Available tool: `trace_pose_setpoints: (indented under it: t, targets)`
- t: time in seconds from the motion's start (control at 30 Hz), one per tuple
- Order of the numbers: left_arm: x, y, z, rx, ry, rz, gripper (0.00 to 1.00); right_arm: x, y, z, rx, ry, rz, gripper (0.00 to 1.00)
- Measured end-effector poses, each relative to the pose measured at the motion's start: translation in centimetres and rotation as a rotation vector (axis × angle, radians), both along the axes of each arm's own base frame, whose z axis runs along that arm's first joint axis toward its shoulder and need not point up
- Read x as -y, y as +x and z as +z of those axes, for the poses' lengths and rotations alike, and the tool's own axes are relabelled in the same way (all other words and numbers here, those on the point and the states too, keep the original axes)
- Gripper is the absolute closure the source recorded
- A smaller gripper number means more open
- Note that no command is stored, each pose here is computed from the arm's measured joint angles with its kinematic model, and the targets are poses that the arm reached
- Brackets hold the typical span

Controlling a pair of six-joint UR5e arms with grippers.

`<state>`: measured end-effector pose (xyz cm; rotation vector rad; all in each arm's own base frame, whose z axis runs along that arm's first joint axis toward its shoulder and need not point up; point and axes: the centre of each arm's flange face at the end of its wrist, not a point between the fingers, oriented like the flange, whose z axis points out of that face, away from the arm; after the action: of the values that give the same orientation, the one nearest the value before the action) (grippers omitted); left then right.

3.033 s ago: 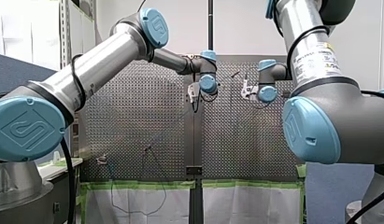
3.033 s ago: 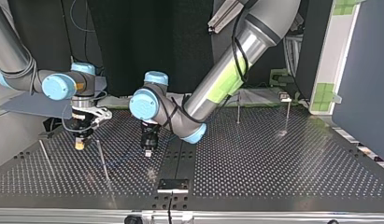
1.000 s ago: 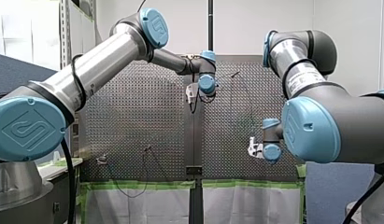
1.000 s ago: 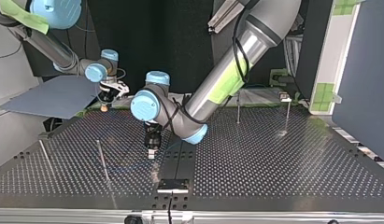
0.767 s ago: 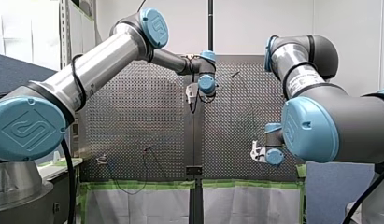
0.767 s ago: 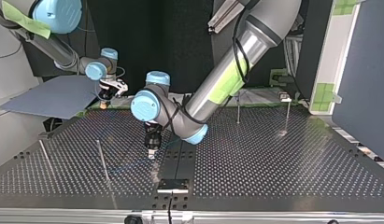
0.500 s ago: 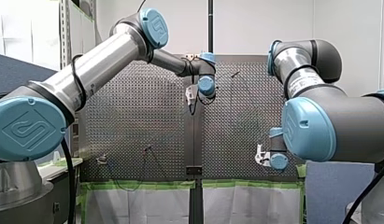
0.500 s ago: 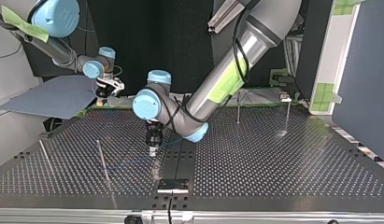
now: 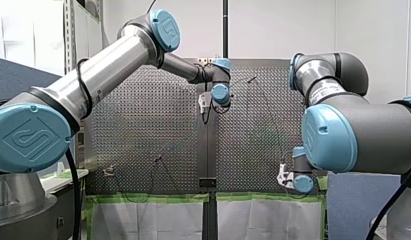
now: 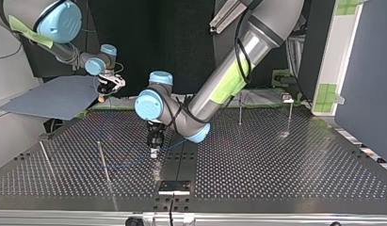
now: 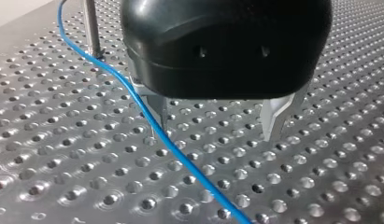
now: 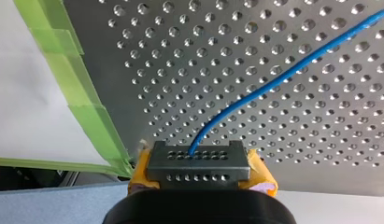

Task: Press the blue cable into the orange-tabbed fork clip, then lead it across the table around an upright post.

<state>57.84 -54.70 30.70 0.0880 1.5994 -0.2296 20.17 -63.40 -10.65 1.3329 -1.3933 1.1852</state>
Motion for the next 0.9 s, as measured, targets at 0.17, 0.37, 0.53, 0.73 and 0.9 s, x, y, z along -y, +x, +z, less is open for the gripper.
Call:
trace_pose_setpoints:
  t: [0.17,0.37,0.53,0.73,0.9]
  targets:
    - [0.0,-0.1,0.0,-0.002,0.006,-0.001,0.02,0.0,-0.2,-0.6,0.005,0.002,0.002,1.00]
    - [0.1,-0.2,0.0,-0.001,0.012,-0.001,0.02,-0.1,-0.3,-2.2,0.008,0.011,0.006,1.00]
    - [0.1,-0.1,0.1,-0.001,0.015,-0.001,0.02,-0.1,-0.4,-2.8,0.010,0.016,0.007,1.00]
    - [0.3,-0.4,0.1,0.000,0.019,-0.006,0.02,-0.1,-0.4,-3.1,0.010,0.016,0.008,1.00]
    - [0.9,-1.2,-0.1,-0.015,0.033,-0.017,0.02,0.0,-0.5,-3.1,0.010,0.016,0.007,1.00]
